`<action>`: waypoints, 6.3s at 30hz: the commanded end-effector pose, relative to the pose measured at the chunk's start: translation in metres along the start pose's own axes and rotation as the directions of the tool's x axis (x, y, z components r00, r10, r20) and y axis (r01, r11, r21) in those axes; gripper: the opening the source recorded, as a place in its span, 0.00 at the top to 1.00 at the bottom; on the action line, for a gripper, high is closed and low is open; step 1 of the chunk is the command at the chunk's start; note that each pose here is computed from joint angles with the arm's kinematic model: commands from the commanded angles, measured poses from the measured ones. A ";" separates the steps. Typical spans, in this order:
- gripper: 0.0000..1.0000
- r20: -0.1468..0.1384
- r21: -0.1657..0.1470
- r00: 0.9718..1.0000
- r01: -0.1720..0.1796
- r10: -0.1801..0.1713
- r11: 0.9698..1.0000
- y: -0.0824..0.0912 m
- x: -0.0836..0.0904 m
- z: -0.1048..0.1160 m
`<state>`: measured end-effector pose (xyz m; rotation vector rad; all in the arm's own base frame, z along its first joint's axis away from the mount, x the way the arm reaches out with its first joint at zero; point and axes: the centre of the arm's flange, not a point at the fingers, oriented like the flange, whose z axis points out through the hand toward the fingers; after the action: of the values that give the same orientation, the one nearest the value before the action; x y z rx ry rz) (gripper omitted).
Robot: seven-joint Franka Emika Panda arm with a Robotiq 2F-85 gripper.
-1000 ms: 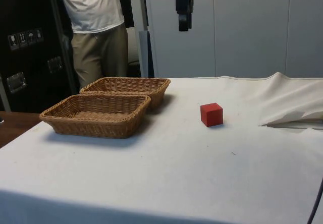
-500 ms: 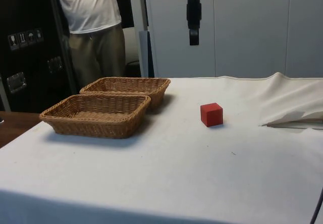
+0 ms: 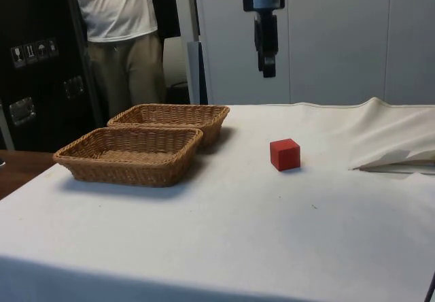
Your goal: Pick up the red cube and place it into the right basket.
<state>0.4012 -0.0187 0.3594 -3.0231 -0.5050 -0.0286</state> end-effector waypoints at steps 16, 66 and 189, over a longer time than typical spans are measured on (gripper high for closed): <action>0.00 0.023 -0.031 0.995 0.098 -0.097 0.995 0.000 -0.010 0.041; 0.00 0.051 -0.090 0.991 0.127 -0.123 0.988 0.034 -0.043 0.152; 0.98 0.050 -0.019 0.999 0.018 -0.017 1.000 0.116 0.000 -0.005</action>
<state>0.4374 -0.1269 0.3576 -3.0429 -0.5397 0.0280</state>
